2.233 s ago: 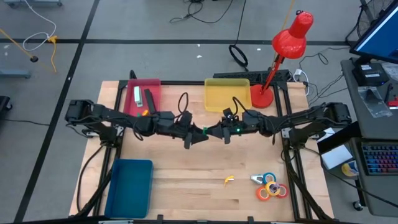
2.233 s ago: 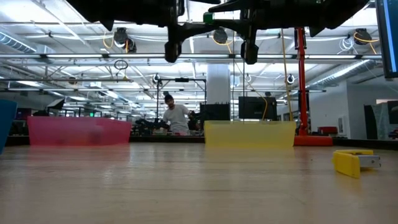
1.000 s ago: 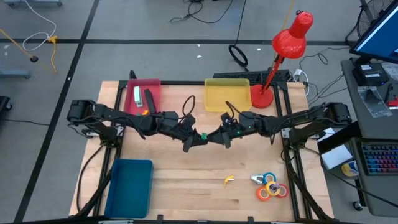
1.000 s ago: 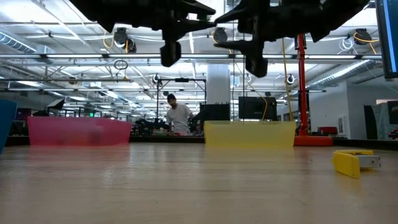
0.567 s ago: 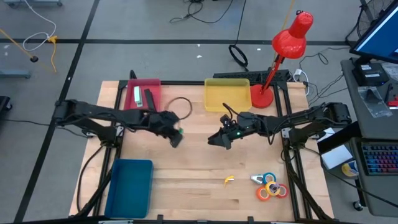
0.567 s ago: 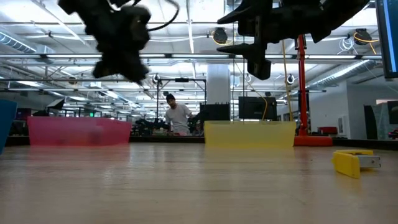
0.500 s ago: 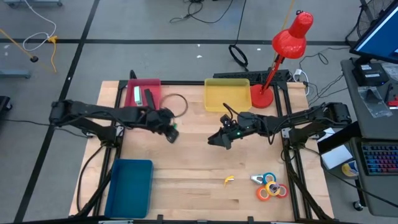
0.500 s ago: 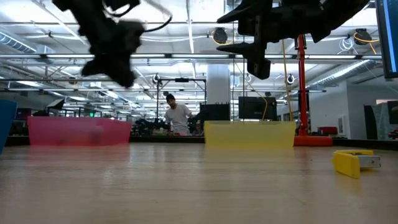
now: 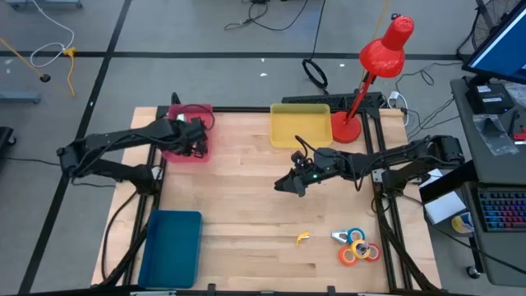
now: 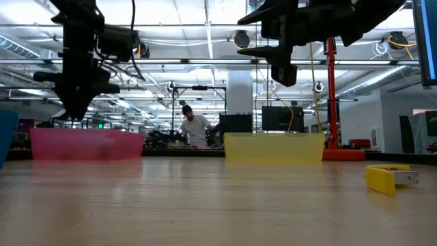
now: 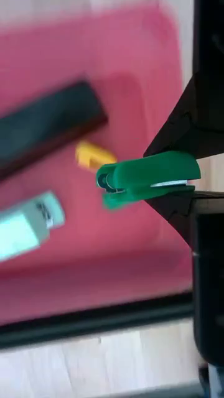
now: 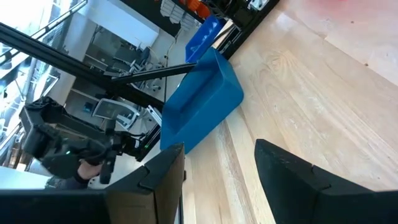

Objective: Pick and place Stapler, Stapler remover, tape
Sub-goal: Put the green stapler into the red bin

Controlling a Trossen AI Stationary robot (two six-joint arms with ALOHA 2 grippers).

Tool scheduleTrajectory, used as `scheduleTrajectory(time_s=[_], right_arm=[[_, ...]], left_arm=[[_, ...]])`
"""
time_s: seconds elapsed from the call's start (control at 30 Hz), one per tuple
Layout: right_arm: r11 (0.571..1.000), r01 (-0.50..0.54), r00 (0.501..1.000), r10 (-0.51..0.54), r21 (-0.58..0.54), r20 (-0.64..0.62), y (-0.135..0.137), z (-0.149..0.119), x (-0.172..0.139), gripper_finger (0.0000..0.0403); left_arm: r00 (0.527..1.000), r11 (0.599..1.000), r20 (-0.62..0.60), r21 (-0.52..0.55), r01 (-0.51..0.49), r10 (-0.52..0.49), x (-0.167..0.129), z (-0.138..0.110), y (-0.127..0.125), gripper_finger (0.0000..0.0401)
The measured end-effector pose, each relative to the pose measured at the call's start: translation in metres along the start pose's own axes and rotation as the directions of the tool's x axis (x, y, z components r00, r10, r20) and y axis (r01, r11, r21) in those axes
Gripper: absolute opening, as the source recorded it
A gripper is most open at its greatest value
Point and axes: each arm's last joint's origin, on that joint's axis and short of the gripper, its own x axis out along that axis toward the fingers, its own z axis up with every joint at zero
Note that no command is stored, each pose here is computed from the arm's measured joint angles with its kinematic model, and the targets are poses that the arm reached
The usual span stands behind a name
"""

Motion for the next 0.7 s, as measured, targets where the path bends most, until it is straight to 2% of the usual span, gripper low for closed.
scheduleTrajectory(time_s=[0.43,0.7], right_arm=[[1.000,0.000,1.000,0.000,0.007,0.000,0.000,0.000,0.000,0.0185],[1.000,0.000,1.000,0.000,0.006,0.001,0.000,0.000,0.000,0.0184]], left_arm=[[0.993,0.998,-0.104,-0.027,-0.063,0.060,0.036,0.009,0.025,0.0055],[0.989,0.995,-0.131,-0.062,-0.073,0.064,0.050,0.016,0.026,0.0055]])
